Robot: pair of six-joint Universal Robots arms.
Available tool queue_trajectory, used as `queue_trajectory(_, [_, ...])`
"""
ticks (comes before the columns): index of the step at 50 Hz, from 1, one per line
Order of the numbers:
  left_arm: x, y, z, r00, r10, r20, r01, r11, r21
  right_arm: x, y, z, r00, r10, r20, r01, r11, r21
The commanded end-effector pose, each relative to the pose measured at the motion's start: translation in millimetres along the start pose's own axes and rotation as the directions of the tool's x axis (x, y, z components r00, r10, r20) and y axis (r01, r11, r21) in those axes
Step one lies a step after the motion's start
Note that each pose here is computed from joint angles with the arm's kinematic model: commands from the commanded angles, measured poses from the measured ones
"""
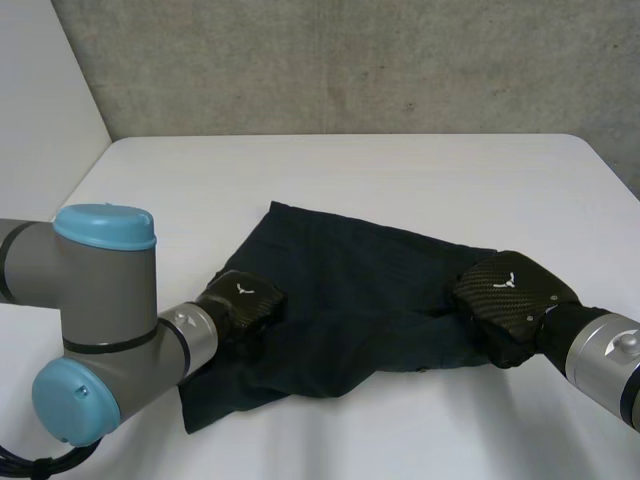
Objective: Fold the shorts.
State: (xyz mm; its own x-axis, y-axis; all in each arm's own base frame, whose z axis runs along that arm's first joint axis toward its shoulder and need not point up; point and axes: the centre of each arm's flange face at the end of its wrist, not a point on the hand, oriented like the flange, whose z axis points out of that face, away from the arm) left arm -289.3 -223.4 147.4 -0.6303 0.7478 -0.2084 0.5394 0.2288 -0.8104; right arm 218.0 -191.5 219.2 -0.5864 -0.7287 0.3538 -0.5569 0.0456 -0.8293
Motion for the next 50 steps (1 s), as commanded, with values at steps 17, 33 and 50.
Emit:
queue_trajectory(17, [-49.1, -141.9, -114.0, 0.960, 0.020, 0.280, -0.148, 0.884, 0.443, 58.8, -87.0, -9.9, 0.975, 0.056, -0.217, 0.025, 0.936, 0.352])
queue_trajectory(33, [-82.2, -194.7, -159.0, 0.918, -0.243, 0.313, -0.029, 0.747, 0.664, 97.7, -155.7, -45.4, 0.914, 0.182, -0.362, 0.098, 0.768, 0.633])
queue_trajectory(50, [-62.4, -203.2, -232.1, 0.914, -0.246, 0.324, -0.090, 0.654, 0.751, 89.8, -169.2, -61.0, 0.968, 0.149, -0.201, -0.046, 0.896, 0.441])
